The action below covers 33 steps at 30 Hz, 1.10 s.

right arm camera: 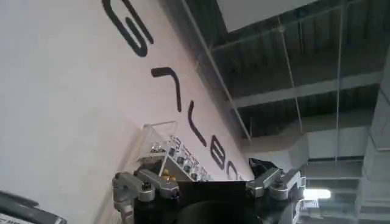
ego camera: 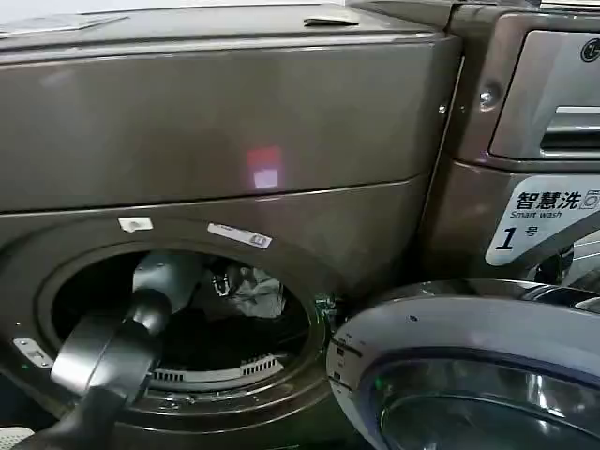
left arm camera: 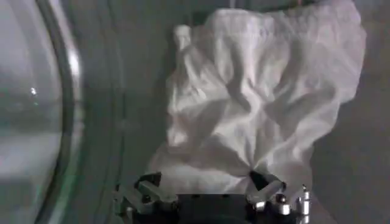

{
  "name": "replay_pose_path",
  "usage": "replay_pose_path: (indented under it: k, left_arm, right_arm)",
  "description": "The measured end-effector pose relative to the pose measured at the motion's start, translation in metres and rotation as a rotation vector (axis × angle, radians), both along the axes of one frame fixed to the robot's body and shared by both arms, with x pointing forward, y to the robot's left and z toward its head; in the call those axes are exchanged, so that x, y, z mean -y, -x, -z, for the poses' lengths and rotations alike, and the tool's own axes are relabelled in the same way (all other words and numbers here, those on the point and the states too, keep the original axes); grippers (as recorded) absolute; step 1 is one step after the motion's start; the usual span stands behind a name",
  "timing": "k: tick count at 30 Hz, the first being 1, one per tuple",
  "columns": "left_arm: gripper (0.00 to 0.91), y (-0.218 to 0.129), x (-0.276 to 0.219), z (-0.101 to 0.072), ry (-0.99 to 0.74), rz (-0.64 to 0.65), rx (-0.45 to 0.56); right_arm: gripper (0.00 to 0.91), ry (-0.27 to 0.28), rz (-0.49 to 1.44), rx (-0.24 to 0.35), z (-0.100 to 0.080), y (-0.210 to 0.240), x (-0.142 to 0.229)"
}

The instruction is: Grasp the clothes from the dryer.

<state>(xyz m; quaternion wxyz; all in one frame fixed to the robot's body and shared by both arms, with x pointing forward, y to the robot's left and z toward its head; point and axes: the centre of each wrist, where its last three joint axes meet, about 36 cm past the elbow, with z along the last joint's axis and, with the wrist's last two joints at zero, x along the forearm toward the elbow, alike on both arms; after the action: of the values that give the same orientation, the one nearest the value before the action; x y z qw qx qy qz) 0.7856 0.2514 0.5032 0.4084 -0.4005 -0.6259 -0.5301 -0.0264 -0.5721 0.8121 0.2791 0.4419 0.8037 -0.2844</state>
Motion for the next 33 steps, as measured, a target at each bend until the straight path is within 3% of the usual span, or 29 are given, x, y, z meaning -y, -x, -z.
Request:
replay_pose_path:
  k: [5, 7, 10, 12, 33]
  left_arm:
    - [0.899, 0.002, 0.000, 0.009, -0.029, 0.003, -0.024]
    - [0.705, 0.003, 0.000, 0.013, -0.037, 0.003, -0.036]
    - [0.273, 0.005, 0.000, 0.018, -0.043, 0.005, -0.049]
    - [0.125, 0.005, -0.001, 0.019, -0.044, 0.007, -0.053]
    - [0.023, 0.008, 0.003, 0.030, -0.037, 0.026, -0.088]
  right_arm:
    - [0.907, 0.002, 0.007, 0.002, 0.000, 0.003, -0.001]
    - [0.907, 0.004, 0.009, 0.001, -0.001, 0.004, -0.001]
    - [0.907, 0.004, 0.012, 0.002, -0.001, 0.006, -0.001]
    - [0.907, 0.004, 0.013, 0.003, -0.001, 0.006, -0.001]
    - [0.907, 0.001, 0.025, 0.005, 0.001, 0.011, -0.001]
